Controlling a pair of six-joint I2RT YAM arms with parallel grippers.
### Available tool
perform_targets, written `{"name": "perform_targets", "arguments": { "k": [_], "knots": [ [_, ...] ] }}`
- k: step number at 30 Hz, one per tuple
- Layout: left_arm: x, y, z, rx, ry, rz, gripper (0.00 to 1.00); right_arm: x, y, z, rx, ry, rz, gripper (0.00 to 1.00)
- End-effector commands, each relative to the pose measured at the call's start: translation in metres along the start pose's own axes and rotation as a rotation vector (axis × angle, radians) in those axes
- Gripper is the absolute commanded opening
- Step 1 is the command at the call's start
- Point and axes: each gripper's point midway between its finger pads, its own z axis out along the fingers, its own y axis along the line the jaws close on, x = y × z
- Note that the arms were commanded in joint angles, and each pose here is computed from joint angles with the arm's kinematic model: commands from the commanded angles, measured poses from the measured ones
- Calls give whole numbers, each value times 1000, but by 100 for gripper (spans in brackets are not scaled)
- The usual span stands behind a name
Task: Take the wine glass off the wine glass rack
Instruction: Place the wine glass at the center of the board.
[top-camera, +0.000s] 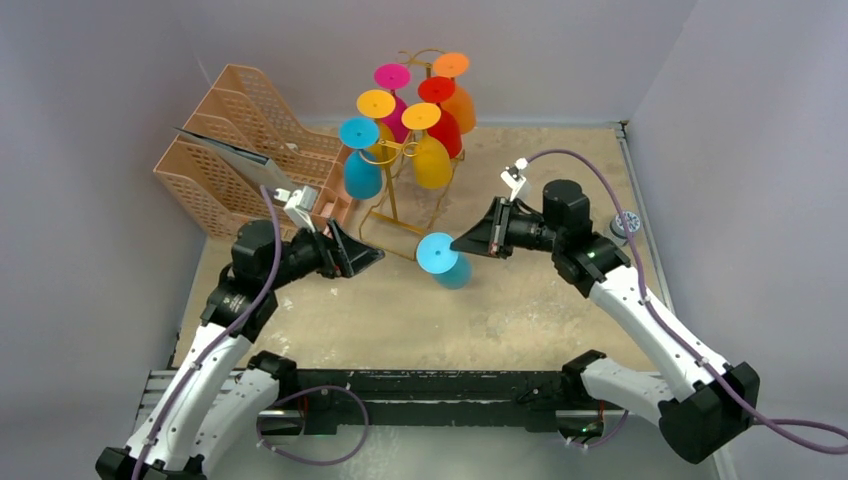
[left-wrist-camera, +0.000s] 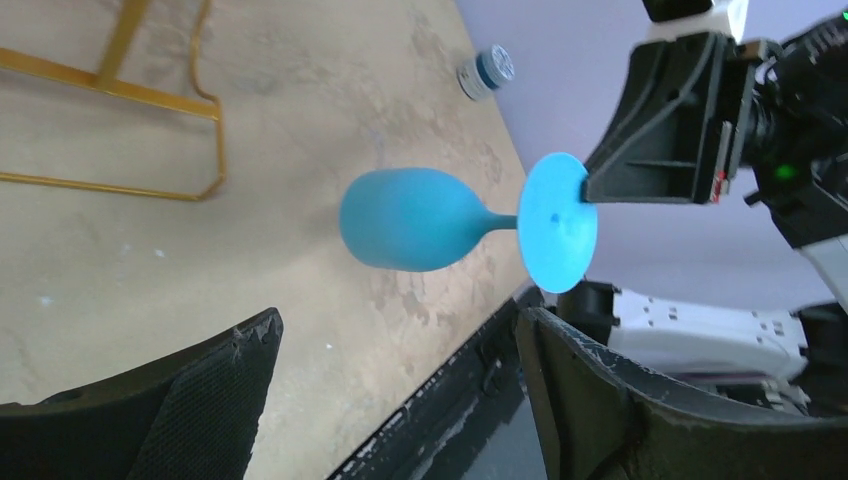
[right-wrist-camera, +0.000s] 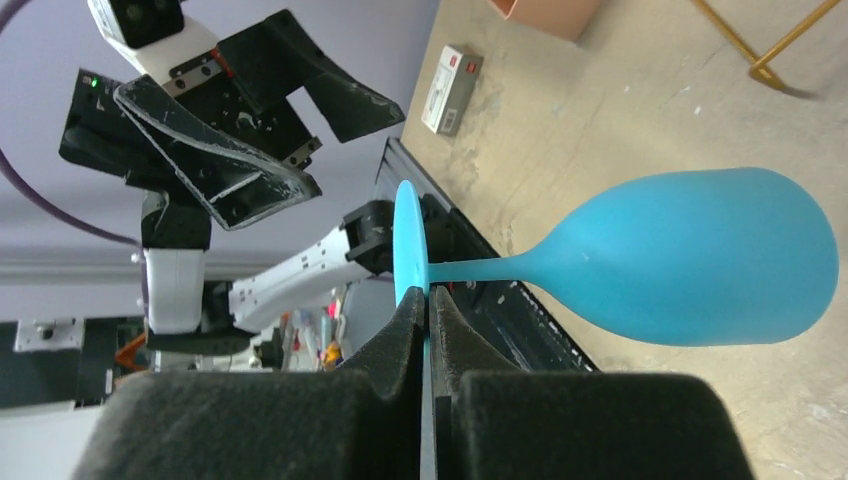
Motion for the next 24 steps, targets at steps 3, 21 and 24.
{"name": "perform_targets", "arguments": {
  "k": [3,21,24],
  "knots": [
    [13,-49,11,219,30,2,84,21,16,7,-65,99,-123,0],
    [63,-79,49,304,148,86,61,32,19,7,-117,100,-160,0],
    [70,-75,48,307,158,53,53,32,26,6,-163,89,-161,0]
  ]
}}
